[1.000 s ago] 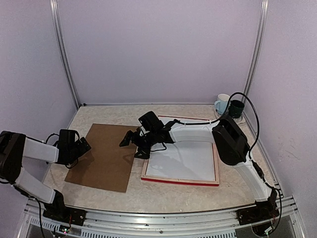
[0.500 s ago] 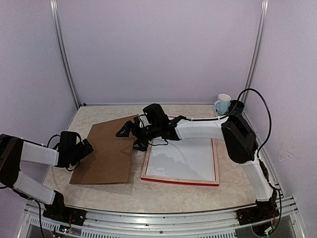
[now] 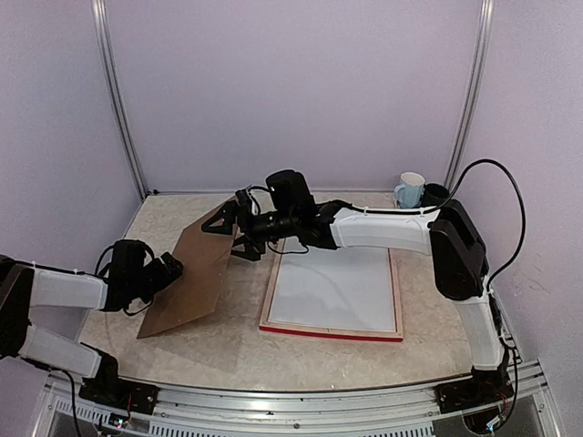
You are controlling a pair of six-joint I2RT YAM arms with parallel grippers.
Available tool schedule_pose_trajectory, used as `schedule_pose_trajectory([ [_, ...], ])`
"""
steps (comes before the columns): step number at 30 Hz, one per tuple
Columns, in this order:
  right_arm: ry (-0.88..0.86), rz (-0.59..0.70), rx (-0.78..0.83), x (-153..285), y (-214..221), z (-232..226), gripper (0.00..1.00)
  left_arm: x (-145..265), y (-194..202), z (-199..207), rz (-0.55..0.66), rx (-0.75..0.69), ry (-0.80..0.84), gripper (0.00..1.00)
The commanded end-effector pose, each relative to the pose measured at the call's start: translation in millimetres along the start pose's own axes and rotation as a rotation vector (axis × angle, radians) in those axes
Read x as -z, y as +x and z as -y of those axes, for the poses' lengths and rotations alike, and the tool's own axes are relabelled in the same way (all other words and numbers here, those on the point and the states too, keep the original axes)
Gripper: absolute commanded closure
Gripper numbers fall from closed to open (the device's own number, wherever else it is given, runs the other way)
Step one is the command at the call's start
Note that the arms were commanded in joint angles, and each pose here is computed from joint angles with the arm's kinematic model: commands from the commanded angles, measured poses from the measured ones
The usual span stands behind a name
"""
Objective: Put the photo into the frame
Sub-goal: Pick up the backboard from the center of the board, then turn over the backboard.
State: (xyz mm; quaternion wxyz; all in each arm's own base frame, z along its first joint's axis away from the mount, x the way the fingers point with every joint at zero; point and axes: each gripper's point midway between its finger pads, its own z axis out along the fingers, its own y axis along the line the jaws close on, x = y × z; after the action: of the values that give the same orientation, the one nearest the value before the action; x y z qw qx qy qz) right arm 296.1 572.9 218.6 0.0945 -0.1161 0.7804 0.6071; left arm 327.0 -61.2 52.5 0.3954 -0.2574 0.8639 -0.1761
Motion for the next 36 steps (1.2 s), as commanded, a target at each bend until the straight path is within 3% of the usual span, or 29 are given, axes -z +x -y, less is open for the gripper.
schedule_pose_trajectory([
  [1, -0.088, 0.014, 0.107, 16.1, -0.7, -57.2, 0.01, 6.1, 9.5, 12.1, -0.026, 0.008, 0.056, 0.01],
  [10, -0.137, 0.009, 0.154, 11.2, -1.9, -90.8, 0.01, 5.6, 25.0, 27.1, -0.049, -0.024, 0.072, 0.01],
  [16, -0.129, -0.004, 0.135, 4.2, 1.0, -83.6, 0.01, 6.0, 22.5, 16.3, -0.022, -0.027, 0.014, 0.01],
  [25, -0.187, 0.014, 0.190, 6.5, -2.8, -121.7, 0.01, 15.3, 18.7, 39.8, -0.028, -0.001, 0.107, 0.01],
  [36, -0.201, -0.003, 0.196, -2.9, 6.4, -125.5, 0.01, 27.4, 13.6, 64.2, -0.020, 0.012, 0.186, 0.01],
])
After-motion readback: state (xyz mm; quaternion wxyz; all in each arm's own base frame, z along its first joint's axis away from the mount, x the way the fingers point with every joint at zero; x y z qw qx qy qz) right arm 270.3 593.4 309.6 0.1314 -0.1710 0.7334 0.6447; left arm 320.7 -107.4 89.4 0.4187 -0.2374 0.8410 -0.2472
